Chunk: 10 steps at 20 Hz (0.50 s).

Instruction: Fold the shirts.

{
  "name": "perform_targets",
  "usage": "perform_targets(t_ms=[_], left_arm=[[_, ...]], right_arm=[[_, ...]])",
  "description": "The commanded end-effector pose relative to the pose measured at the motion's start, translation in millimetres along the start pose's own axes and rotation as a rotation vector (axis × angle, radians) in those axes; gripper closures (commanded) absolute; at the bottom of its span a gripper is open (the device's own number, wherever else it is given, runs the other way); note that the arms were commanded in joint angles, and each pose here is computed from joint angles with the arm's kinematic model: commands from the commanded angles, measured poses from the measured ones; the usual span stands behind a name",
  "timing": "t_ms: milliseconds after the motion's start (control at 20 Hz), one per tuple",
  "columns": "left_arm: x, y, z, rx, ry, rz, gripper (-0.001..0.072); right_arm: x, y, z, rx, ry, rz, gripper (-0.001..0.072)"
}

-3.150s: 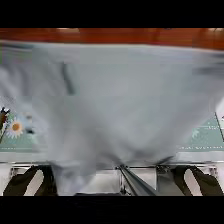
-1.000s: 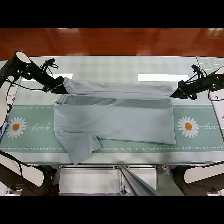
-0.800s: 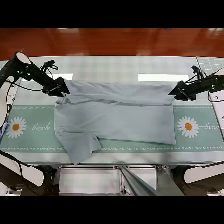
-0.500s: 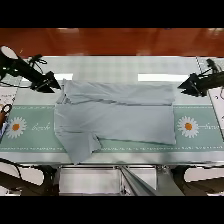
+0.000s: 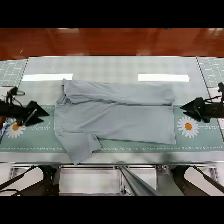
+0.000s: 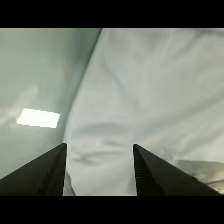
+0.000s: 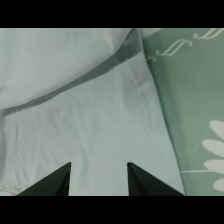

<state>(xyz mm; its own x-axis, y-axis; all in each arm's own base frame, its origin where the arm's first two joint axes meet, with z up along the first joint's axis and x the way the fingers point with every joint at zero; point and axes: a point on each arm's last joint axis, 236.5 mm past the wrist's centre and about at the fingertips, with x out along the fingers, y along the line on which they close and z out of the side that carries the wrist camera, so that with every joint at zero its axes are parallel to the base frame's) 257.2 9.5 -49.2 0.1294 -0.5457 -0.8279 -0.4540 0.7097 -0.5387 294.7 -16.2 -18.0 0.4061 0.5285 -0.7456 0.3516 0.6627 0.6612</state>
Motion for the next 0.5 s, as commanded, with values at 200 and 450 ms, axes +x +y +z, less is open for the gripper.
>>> perform_targets(t_ms=[200,450], left_arm=[[50,35,-74,-0.152,0.091,-0.02,0.0199],[81,14,-90,-0.091,0.125,-0.052,0.0199]], right_arm=[[4,28,-34,-0.009,-0.035,0.14,0.0303],[4,28,-33,-0.009,-0.037,0.14,0.0304]])
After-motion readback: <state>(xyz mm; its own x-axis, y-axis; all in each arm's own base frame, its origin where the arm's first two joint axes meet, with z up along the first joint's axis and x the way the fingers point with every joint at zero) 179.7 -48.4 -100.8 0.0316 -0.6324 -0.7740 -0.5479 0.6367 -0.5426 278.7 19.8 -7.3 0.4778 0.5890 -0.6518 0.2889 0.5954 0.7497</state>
